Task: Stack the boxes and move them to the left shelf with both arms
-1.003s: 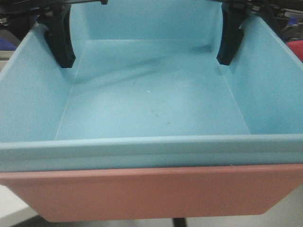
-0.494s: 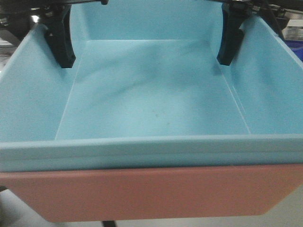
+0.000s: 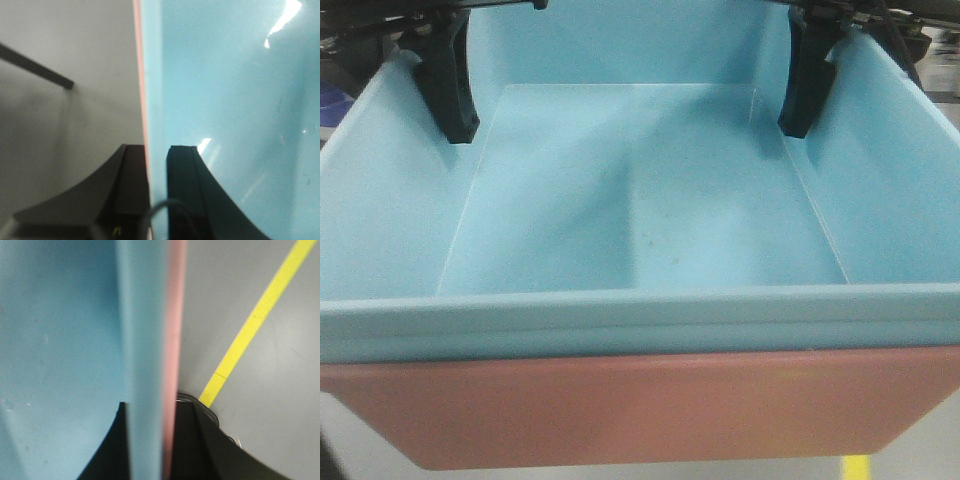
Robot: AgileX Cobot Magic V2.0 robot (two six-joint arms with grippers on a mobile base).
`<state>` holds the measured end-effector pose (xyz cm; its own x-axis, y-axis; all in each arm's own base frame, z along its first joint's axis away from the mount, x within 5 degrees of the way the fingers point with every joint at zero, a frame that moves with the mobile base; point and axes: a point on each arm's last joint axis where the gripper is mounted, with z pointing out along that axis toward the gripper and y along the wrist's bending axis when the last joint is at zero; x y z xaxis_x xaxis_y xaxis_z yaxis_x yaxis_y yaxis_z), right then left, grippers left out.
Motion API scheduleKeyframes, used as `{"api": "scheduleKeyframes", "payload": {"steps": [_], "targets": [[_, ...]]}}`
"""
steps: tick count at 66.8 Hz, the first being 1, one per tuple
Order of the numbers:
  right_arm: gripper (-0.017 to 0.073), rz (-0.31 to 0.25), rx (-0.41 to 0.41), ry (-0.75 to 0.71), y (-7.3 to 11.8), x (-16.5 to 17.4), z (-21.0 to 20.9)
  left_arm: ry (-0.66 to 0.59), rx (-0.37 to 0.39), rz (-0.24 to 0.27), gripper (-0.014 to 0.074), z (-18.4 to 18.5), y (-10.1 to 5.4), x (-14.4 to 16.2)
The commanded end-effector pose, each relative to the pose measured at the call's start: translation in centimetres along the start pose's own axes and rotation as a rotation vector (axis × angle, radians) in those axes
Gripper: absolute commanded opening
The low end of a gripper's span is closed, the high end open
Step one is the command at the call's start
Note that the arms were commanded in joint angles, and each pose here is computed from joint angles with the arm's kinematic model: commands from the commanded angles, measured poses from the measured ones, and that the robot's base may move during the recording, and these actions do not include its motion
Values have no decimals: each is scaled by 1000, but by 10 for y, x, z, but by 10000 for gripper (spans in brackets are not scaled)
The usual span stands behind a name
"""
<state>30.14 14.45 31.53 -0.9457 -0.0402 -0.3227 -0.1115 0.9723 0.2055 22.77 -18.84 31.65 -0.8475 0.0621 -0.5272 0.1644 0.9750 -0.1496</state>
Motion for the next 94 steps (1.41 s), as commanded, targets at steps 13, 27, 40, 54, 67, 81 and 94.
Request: {"api": "scheduleKeyframes", "payload": {"steps": [13,27,40,54,67,81,94], "targets": [[56,-13,-28,-114,2,-4,-28,-109,60,6,-3,-23,-3,-12],[56,-13,-28,-114,2,-4,-28,-109,60,6,-3,-23,-3,-12],[56,-13,-28,-114,2,-4,-28,-109,60,6,-3,-23,-3,-12],[56,-13,-28,-114,2,-4,-28,-109,60,6,-3,-23,-3,-12],[56,-13,-28,-114,2,-4,-28,-109,60,6,-3,-23,-3,-12],[56,-13,-28,-114,2,-4,-28,-109,60,6,-3,-23,-3,-12],[56,-13,-28,-114,2,-4,-28,-109,60,6,-3,-23,-3,-12]]}}
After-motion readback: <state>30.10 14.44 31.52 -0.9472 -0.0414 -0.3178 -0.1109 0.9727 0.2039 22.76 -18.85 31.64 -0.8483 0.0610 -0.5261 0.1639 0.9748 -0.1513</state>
